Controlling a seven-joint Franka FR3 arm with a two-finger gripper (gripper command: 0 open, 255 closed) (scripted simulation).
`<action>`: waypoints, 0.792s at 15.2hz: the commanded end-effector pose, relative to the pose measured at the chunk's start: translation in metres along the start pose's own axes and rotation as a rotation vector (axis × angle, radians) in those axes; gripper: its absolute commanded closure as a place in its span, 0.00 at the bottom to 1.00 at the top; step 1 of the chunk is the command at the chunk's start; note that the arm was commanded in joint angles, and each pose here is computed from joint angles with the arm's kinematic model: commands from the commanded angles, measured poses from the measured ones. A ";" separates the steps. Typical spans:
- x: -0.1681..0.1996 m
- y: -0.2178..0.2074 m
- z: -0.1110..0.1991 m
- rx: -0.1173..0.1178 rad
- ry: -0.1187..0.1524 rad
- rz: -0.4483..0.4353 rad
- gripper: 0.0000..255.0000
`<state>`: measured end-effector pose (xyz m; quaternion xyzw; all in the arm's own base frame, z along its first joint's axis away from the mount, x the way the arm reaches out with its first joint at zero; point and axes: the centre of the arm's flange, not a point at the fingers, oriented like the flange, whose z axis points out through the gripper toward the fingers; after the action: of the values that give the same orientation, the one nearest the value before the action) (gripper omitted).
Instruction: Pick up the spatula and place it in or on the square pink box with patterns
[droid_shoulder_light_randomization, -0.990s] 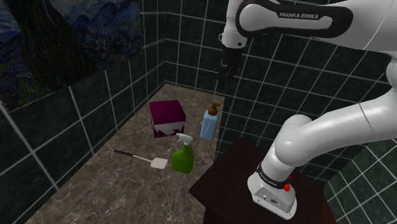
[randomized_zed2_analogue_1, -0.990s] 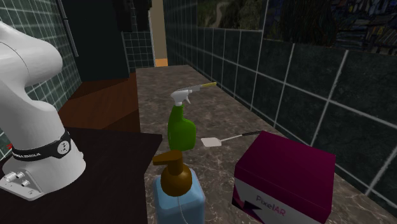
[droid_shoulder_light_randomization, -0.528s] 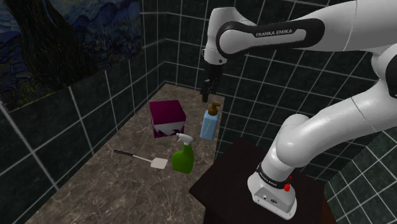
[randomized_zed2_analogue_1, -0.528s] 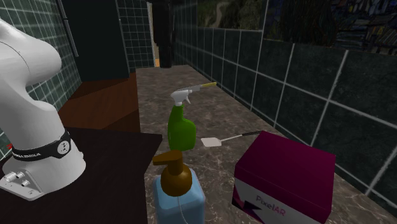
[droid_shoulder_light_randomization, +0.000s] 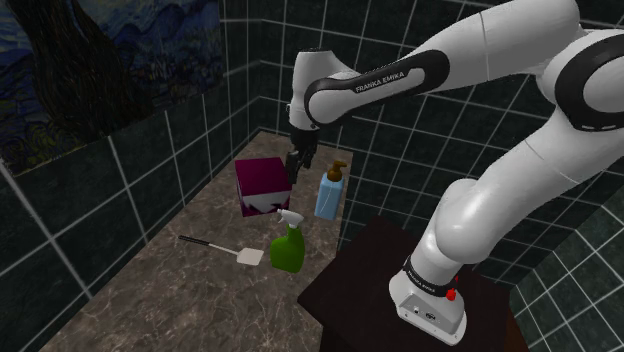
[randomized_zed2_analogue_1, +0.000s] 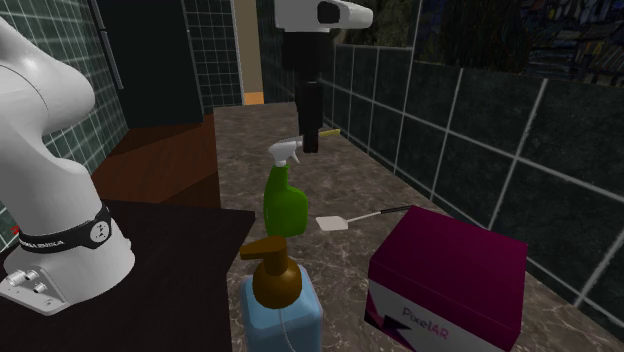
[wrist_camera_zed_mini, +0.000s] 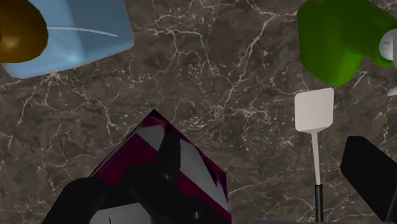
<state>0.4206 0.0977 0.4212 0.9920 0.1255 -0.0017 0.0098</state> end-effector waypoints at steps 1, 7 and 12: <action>0.014 -0.013 0.018 0.002 0.008 -0.016 0.00; 0.056 -0.047 0.073 0.008 0.025 -0.064 0.00; 0.091 -0.078 0.118 0.013 0.039 -0.103 0.00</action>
<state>0.4825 0.1853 0.3092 0.9848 0.1729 0.0145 0.0018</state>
